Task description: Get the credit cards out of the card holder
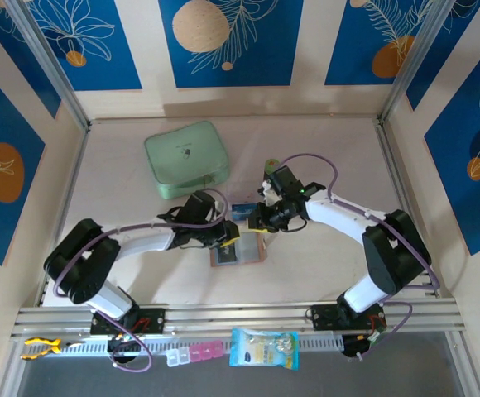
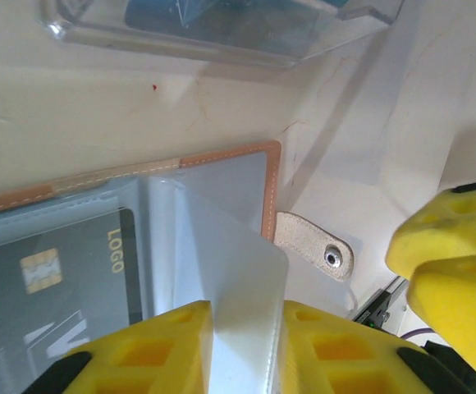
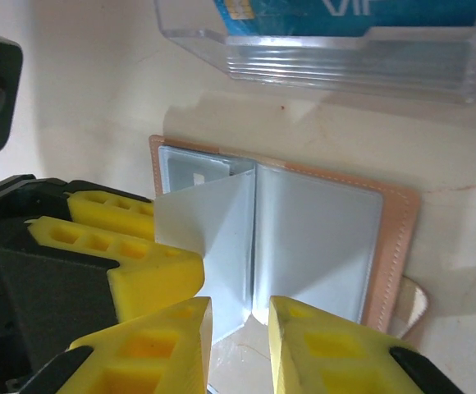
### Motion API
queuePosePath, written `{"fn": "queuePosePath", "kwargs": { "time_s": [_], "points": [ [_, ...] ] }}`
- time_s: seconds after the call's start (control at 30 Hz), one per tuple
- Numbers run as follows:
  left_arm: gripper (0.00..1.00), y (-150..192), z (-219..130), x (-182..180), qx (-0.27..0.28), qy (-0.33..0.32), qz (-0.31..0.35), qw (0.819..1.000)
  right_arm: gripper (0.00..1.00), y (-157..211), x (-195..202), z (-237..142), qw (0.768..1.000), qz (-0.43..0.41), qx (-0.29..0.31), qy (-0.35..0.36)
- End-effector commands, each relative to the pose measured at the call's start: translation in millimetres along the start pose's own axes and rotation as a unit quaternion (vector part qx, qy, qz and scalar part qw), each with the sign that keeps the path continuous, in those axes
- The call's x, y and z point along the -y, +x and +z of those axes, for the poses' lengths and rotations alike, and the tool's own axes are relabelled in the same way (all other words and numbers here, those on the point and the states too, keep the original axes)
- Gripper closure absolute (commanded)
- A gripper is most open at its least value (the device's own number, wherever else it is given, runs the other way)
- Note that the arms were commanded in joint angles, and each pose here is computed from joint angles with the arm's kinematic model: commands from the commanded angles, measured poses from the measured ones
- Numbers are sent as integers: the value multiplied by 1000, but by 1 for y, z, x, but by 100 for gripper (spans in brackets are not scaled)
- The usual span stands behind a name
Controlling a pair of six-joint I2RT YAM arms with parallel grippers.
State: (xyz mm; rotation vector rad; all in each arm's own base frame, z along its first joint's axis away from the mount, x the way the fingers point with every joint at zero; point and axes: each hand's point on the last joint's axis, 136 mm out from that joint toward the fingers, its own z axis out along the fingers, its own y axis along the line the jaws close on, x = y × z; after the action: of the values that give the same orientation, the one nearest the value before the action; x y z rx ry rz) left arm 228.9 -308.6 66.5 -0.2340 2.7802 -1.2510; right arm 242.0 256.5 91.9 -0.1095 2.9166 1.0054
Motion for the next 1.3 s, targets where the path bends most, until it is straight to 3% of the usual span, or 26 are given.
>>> {"fn": "queuePosePath", "kwargs": {
  "time_s": [0.0, 0.27, 0.53, 0.87, 1.27],
  "points": [
    [71, 4, 8, 13, -19, 9, 6, 1000, 74, 9, 0, -8, 1000, 2, -9, -9],
    [60, 0, 21, 27, -32, 15, 15, 999, 74, 9, 4, -19, 1000, 5, 0, -6],
    [59, -3, 25, 30, -35, 17, 19, 999, 74, 8, 2, -21, 1000, 8, 1, -12],
    [61, 1, 11, 12, -20, 5, 15, 1000, 74, 10, -5, -6, 1000, 8, -17, -13],
    [71, 1, -17, -26, 16, -9, -9, 1000, 75, 14, -23, 21, 999, -11, -43, -1]
  ]
}}
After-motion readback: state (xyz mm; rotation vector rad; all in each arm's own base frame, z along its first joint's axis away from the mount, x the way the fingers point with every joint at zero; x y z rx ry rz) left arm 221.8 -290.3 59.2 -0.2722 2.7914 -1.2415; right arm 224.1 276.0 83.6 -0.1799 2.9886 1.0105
